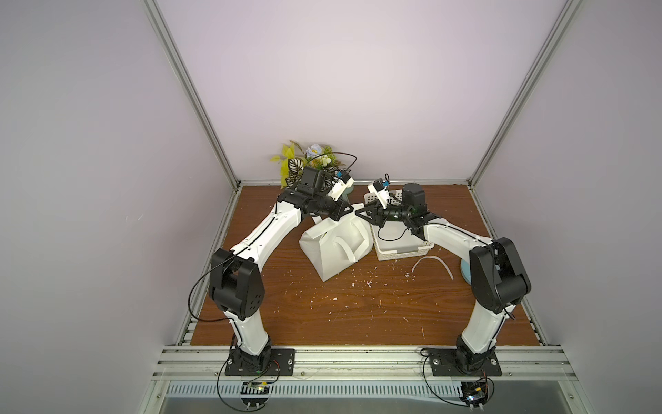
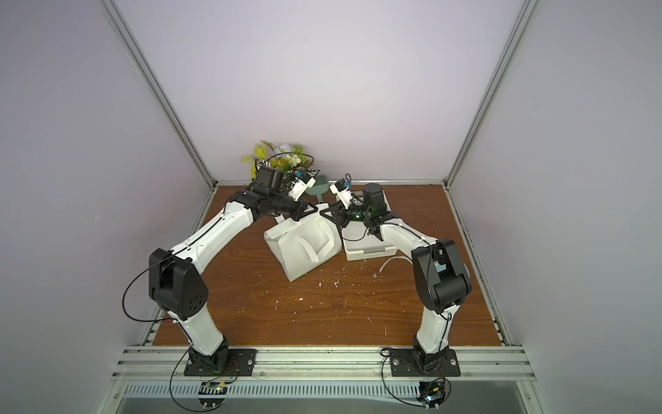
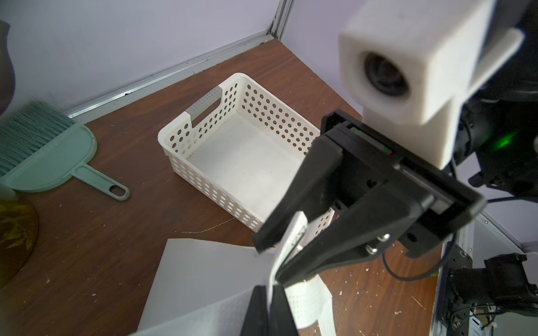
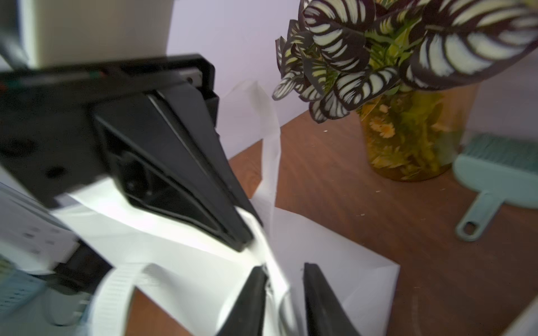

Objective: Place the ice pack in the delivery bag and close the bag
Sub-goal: Close the delivery bag at the center of the board, then seal the delivery bag at the center of the board.

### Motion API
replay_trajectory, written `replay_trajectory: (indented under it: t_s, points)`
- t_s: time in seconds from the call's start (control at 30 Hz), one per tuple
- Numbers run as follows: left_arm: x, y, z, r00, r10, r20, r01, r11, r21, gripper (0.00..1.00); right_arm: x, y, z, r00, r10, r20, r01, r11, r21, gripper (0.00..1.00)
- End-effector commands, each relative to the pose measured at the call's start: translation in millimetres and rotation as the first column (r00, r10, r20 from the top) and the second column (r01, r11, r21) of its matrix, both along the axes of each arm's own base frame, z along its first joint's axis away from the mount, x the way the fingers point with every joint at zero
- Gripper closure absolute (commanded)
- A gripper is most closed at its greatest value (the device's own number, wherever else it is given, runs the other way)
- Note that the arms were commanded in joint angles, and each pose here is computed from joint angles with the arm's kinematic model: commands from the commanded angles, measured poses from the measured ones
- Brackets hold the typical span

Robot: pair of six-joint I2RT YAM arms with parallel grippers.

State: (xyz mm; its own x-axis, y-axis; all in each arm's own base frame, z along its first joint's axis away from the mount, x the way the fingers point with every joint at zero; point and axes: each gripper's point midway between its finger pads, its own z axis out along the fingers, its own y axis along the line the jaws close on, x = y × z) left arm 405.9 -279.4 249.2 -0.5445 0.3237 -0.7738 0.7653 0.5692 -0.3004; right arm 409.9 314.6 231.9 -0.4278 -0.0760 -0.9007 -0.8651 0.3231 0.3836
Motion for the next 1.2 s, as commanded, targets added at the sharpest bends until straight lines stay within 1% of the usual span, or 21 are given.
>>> replay_trajectory:
  t_s: [0.0, 0.07, 0.13, 0.17, 0.2, 0.27, 0.33, 0.37, 0.47, 0.53, 0.63, 0.67, 0.7, 0.73, 0.83, 0.9, 0.93, 1.0, 1.07, 1.17]
  points:
    - [-16.9, 0.7, -9.6, 0.998, -0.016, -0.058, 0.017, 1.0, 0.02, 0.98, 10.0, -4.0, 22.2, 0.998, -0.008, 0.063, 0.006, 0.999, 0.033, 0.81]
    - [-17.3, 0.8, -10.4, 0.998, -0.015, -0.058, 0.016, 1.0, 0.023, 0.96, 9.7, -4.7, 23.7, 0.998, -0.004, 0.062, 0.001, 0.999, 0.049, 0.81]
    - [-17.3, 1.3, -9.7, 0.998, -0.012, -0.056, 0.013, 1.0, 0.024, 0.93, 10.9, -6.2, 23.2, 0.998, -0.003, 0.063, 0.0, 0.999, 0.052, 0.86]
    - [-17.3, 1.9, -9.4, 0.998, -0.01, -0.055, 0.011, 1.0, 0.024, 0.9, 11.0, -5.5, 22.1, 0.998, -0.003, 0.061, 0.0, 0.999, 0.05, 0.88]
    - [-17.3, 2.4, -7.9, 0.999, -0.007, -0.051, 0.008, 1.0, 0.025, 0.83, 11.7, -6.2, 21.5, 0.998, -0.005, 0.059, 0.002, 0.999, 0.049, 0.89]
    - [-16.0, 5.6, -3.2, 0.999, 0.011, -0.034, -0.01, 0.999, 0.032, 0.71, 11.9, -6.3, 19.4, 0.998, -0.005, 0.055, 0.002, 0.999, 0.047, 0.96]
    - [-14.2, 10.5, 7.6, 0.999, 0.034, -0.007, -0.034, 0.999, 0.031, 0.59, 12.9, -7.6, 18.4, 0.998, -0.009, 0.055, 0.007, 0.999, 0.044, 0.98]
    - [-12.4, 15.4, 14.3, 0.998, 0.057, 0.009, -0.058, 0.998, 0.032, 0.55, 12.8, -7.7, 17.7, 0.999, -0.009, 0.054, 0.007, 0.999, 0.042, 0.99]
    - [-8.2, 36.3, 35.6, 0.99, 0.138, 0.042, -0.138, 0.99, -0.001, 0.49, 13.5, -8.0, 17.2, 0.999, -0.011, 0.052, 0.009, 0.999, 0.039, 0.99]
    - [-10.9, 53.4, 48.4, 0.98, 0.191, 0.06, -0.189, 0.981, -0.044, 0.45, 15.2, -9.1, 16.4, 0.999, -0.018, 0.051, 0.016, 0.999, 0.037, 0.99]
    - [-29.3, 72.2, 53.4, 0.966, 0.244, 0.087, -0.233, 0.966, -0.115, 0.31, 16.1, -9.0, 13.6, 0.999, -0.019, 0.045, 0.018, 0.999, 0.033, 0.99]
    - [-40.0, 77.1, 59.8, 0.958, 0.257, 0.127, -0.239, 0.96, -0.143, 0.16, 17.3, -9.4, 12.9, 0.999, -0.024, 0.042, 0.023, 0.999, 0.031, 0.99]
    - [-47.6, 81.8, 63.5, 0.947, 0.276, 0.163, -0.249, 0.954, -0.167, 0.04, 17.5, -9.3, 13.1, 0.999, -0.025, 0.042, 0.023, 0.999, 0.031, 0.99]
    - [-55.5, 88.1, 64.1, 0.932, 0.303, 0.198, -0.267, 0.944, -0.192, 0.01, 17.5, -9.3, 13.6, 0.999, -0.022, 0.043, 0.02, 0.999, 0.032, 0.99]
    - [-76.9, 115.7, 71.4, 0.851, 0.409, 0.329, -0.342, 0.908, -0.242, 0.0, 18.0, -9.1, 13.1, 0.999, -0.021, 0.039, 0.02, 0.999, 0.033, 0.99]
    - [-88.9, 126.1, 71.1, 0.815, 0.439, 0.379, -0.354, 0.894, -0.274, 0.0, 17.9, -8.7, 13.4, 0.999, -0.019, 0.038, 0.017, 0.999, 0.037, 0.99]
    - [-93.4, 129.2, 68.2, 0.805, 0.447, 0.391, -0.358, 0.89, -0.282, 0.0, 18.0, -8.6, 12.9, 0.999, -0.018, 0.035, 0.017, 0.999, 0.037, 0.99]
    - [-100.0, 129.8, 58.4, 0.804, 0.444, 0.397, -0.348, 0.891, -0.292, 0.0, 18.5, -8.3, 12.5, 0.999, -0.017, 0.034, 0.016, 0.999, 0.037, 0.99]
    - [-97.2, 137.2, 44.0, 0.786, 0.483, 0.385, -0.395, 0.872, -0.288, 0.0, 18.3, -7.7, 12.2, 0.999, -0.014, 0.032, 0.012, 0.999, 0.041, 0.98]
    - [-92.5, 138.8, 32.7, 0.774, 0.492, 0.399, -0.405, 0.868, -0.286, 0.0, 19.0, -7.3, 12.0, 1.0, -0.012, 0.026, 0.011, 0.999, 0.044, 0.98]
